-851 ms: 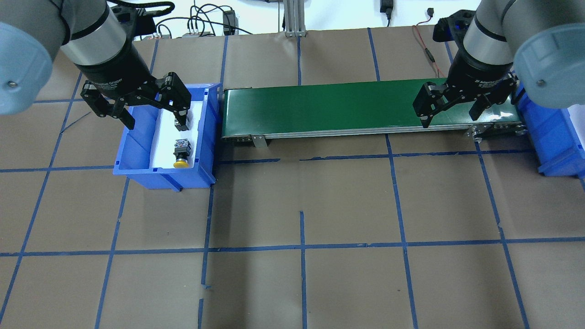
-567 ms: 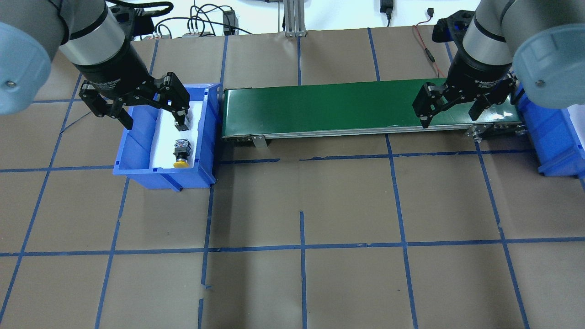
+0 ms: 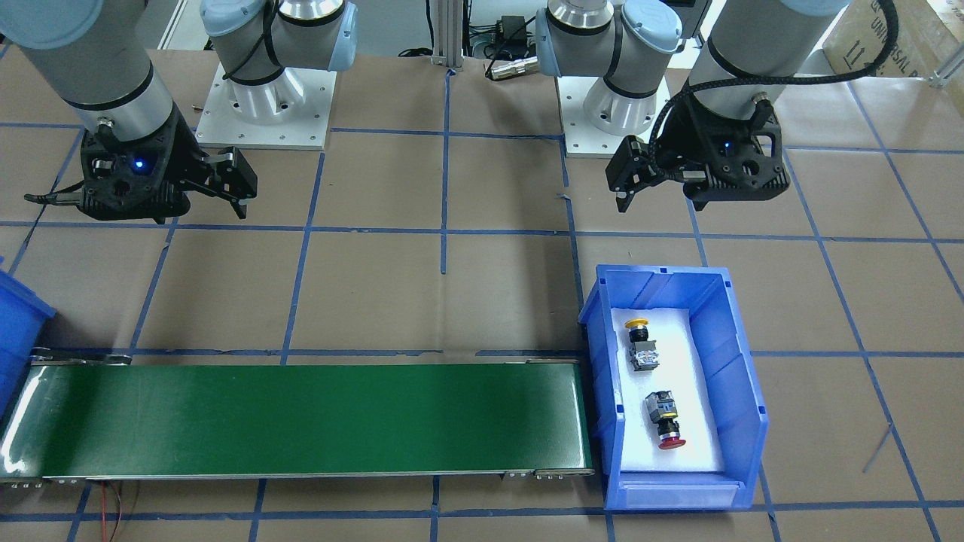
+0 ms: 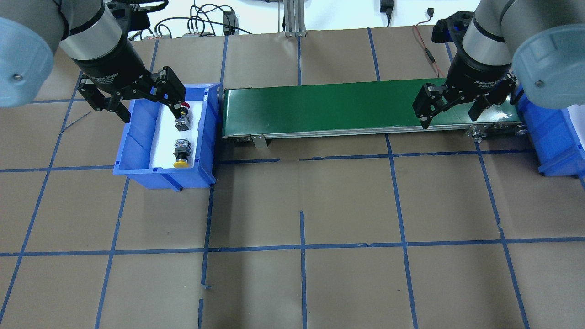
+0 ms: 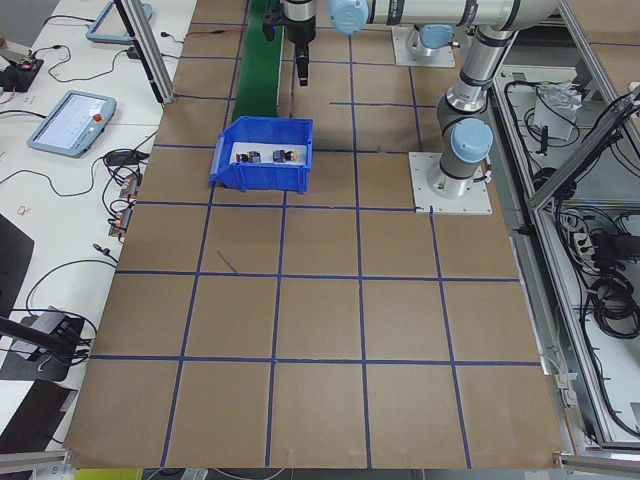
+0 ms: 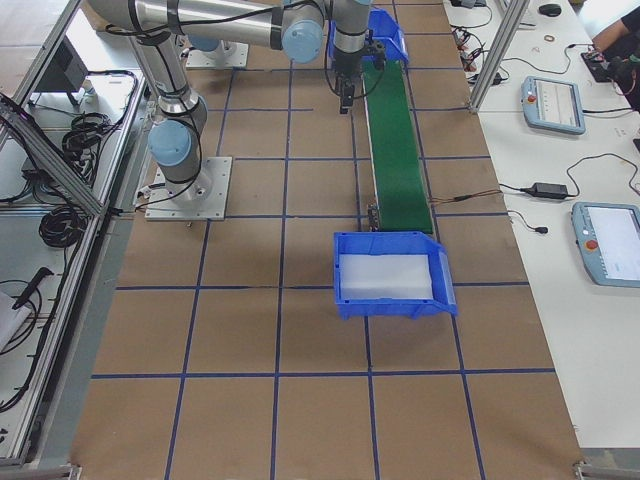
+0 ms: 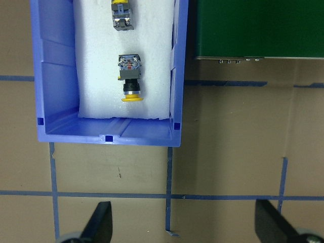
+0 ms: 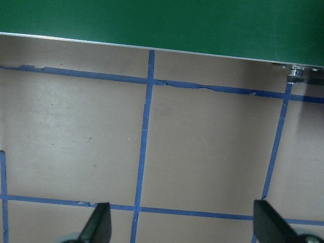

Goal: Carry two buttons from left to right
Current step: 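Move the left gripper over the red-capped button in the blue bin, then lower the left gripper and grasp the red-capped button, then lift the red-capped button out of the bin toward the conveyor, then lower the red-capped button onto the green conveyor and open the left gripper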

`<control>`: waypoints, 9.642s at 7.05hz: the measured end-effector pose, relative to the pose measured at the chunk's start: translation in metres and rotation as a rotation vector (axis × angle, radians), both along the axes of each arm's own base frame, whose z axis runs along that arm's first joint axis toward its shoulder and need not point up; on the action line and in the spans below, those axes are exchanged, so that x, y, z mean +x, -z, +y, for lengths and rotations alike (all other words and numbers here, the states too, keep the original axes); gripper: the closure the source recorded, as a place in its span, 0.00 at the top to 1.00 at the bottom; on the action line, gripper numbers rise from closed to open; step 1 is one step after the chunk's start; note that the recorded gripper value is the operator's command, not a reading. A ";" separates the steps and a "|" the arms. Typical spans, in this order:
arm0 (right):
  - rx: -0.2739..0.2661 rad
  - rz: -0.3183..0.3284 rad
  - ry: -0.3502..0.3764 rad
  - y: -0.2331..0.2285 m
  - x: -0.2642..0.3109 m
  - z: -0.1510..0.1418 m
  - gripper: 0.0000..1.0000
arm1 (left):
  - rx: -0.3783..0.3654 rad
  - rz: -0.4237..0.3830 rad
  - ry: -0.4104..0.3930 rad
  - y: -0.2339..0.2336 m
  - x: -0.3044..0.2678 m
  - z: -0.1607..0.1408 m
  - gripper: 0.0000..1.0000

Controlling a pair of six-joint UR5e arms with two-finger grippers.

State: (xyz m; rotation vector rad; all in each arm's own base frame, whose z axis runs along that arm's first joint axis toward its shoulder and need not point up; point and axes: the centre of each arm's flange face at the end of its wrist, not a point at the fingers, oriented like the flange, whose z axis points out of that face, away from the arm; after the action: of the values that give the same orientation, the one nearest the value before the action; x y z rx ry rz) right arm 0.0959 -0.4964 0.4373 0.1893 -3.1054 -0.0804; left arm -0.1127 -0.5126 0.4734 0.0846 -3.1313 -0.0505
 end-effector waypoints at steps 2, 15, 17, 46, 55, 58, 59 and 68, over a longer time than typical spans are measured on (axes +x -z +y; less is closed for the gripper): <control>0.000 0.000 -0.002 0.000 0.000 0.000 1.00 | 0.002 0.005 0.032 0.033 0.033 -0.057 1.00; -0.002 0.000 -0.005 0.002 0.000 -0.002 1.00 | -0.078 0.027 0.025 0.188 0.094 -0.138 1.00; -0.002 -0.001 -0.005 0.002 0.000 -0.002 1.00 | -0.078 0.048 0.010 0.202 0.092 -0.147 1.00; 0.034 0.054 -0.033 0.015 -0.008 0.002 1.00 | -0.032 0.009 -0.015 0.107 0.009 -0.116 0.19; 0.029 0.065 -0.050 0.015 -0.009 0.000 1.00 | -0.113 0.049 -0.077 0.190 -0.113 -0.145 0.21; 0.030 0.064 -0.050 0.015 -0.009 0.000 1.00 | -0.108 0.044 -0.061 0.208 -0.114 -0.148 0.23; 0.031 0.063 -0.049 0.015 -0.009 0.000 1.00 | -0.105 0.045 -0.054 0.210 -0.116 -0.146 0.24; 0.003 0.057 -0.046 0.014 -0.010 -0.005 1.00 | -0.084 0.053 -0.008 0.218 -0.126 -0.134 1.00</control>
State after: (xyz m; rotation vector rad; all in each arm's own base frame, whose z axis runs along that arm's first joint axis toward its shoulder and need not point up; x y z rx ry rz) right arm 0.0856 -0.5010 0.4232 0.2535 -3.0421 -0.0871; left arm -0.2388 -0.6469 0.2551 0.0936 -3.0755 0.0775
